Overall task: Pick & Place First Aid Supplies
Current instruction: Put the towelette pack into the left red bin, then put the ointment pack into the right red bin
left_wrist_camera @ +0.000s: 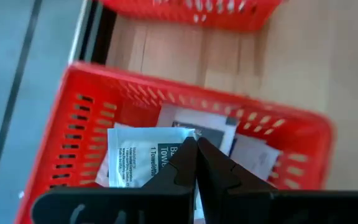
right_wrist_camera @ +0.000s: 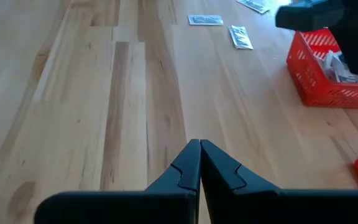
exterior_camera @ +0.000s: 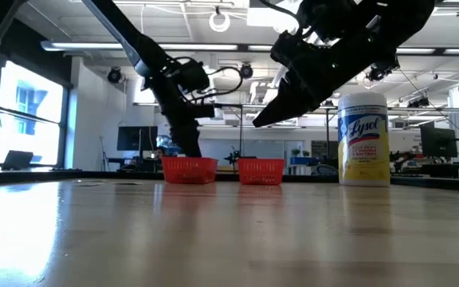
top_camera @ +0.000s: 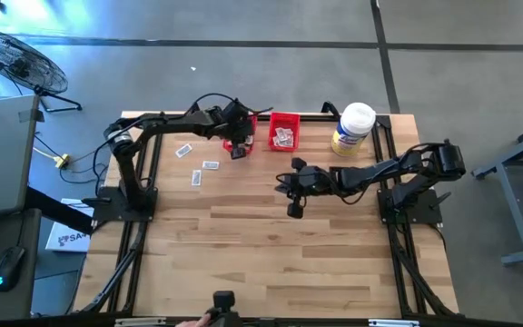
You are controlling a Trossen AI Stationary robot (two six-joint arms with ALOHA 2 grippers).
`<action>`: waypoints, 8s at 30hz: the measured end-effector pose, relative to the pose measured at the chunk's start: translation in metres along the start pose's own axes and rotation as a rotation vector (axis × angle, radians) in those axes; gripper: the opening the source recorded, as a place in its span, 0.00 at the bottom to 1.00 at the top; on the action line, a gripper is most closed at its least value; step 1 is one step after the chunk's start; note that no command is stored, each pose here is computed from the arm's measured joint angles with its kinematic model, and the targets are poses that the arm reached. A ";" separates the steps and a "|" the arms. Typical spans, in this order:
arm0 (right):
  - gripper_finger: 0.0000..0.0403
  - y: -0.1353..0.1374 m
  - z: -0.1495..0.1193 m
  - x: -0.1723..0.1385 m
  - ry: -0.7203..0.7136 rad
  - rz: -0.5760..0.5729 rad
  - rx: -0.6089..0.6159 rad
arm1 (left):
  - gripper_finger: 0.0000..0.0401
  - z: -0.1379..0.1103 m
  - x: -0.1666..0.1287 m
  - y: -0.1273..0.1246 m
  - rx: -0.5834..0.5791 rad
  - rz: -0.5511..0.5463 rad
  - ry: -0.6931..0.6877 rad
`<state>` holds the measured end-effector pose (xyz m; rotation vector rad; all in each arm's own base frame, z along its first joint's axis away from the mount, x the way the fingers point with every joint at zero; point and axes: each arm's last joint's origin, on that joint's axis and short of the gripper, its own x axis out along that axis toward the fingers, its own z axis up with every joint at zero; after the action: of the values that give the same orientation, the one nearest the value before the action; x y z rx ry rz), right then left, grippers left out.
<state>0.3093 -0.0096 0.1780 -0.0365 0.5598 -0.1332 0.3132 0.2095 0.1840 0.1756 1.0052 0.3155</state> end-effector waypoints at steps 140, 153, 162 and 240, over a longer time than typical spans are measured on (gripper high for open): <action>0.01 0.001 -0.002 0.000 0.018 0.022 0.007 | 0.00 -0.128 -0.034 -0.052 -1.058 0.453 0.243; 0.01 0.001 -0.002 0.000 0.018 0.022 0.007 | 0.01 -0.113 -0.048 -0.064 -1.063 0.419 0.164; 0.01 0.001 -0.002 0.000 0.017 0.022 0.007 | 0.23 -0.109 -0.049 -0.074 -1.025 0.472 0.140; 0.48 0.027 0.048 0.026 -0.300 -0.059 -0.293 | 0.00 -0.022 -0.148 -0.156 -0.458 -0.606 -0.584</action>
<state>0.3593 0.0136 0.2031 -0.3531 0.2742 -0.1000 0.2486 0.0124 0.2458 -0.4311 0.3534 -0.0721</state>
